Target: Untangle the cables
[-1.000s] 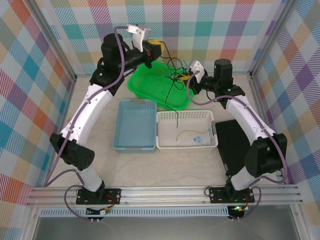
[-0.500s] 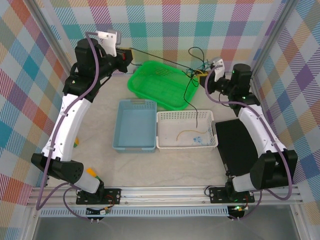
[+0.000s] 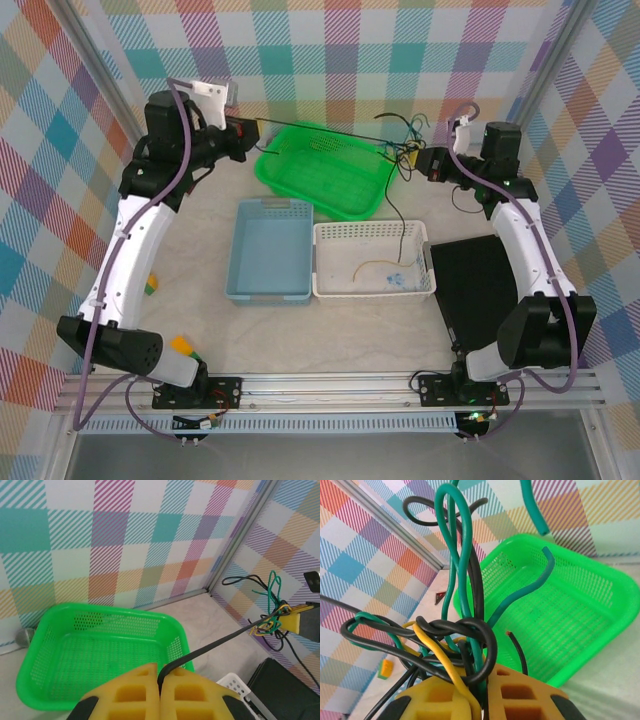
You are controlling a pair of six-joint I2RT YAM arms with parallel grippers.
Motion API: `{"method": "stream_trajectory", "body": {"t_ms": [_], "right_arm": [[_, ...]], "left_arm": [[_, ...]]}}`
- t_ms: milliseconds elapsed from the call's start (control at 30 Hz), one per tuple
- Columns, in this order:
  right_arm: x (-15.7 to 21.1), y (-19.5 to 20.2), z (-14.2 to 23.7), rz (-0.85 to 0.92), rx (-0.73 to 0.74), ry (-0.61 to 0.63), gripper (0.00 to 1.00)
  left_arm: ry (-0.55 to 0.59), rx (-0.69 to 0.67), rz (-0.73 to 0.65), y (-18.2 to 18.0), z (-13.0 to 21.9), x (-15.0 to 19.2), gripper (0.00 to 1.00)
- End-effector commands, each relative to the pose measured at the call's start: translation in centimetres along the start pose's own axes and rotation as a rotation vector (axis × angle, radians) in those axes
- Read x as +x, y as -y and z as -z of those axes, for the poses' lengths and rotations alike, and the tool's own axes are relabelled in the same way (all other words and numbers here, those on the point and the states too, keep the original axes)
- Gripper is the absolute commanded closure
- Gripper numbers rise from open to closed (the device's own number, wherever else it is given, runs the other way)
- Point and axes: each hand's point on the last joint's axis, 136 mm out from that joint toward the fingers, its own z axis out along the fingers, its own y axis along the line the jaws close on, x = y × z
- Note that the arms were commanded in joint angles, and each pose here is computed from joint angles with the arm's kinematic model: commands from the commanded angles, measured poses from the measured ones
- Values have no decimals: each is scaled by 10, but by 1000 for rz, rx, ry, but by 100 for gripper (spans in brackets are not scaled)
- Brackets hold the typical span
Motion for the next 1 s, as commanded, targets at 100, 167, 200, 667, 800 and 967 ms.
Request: {"method": "stream_trajectory", "body": {"t_ms": [100, 167, 200, 667, 800, 967], "right_arm": [[11, 134, 53, -350, 531, 33, 100], [11, 142, 62, -382, 591, 38, 100], [11, 145, 66, -397, 611, 43, 100], [-14, 147, 86, -476, 658, 112, 100], [-23, 129, 86, -447, 588, 134, 100], [-35, 94, 85, -383, 447, 153, 100]], "left_arm": [[311, -398, -3, -74, 102, -74, 100], [311, -417, 6, -80, 109, -74, 100], [311, -424, 9, -83, 112, -74, 100], [326, -358, 14, -85, 109, -74, 100], [336, -328, -8, -78, 110, -77, 100], [347, -323, -24, -74, 114, -81, 100]]}}
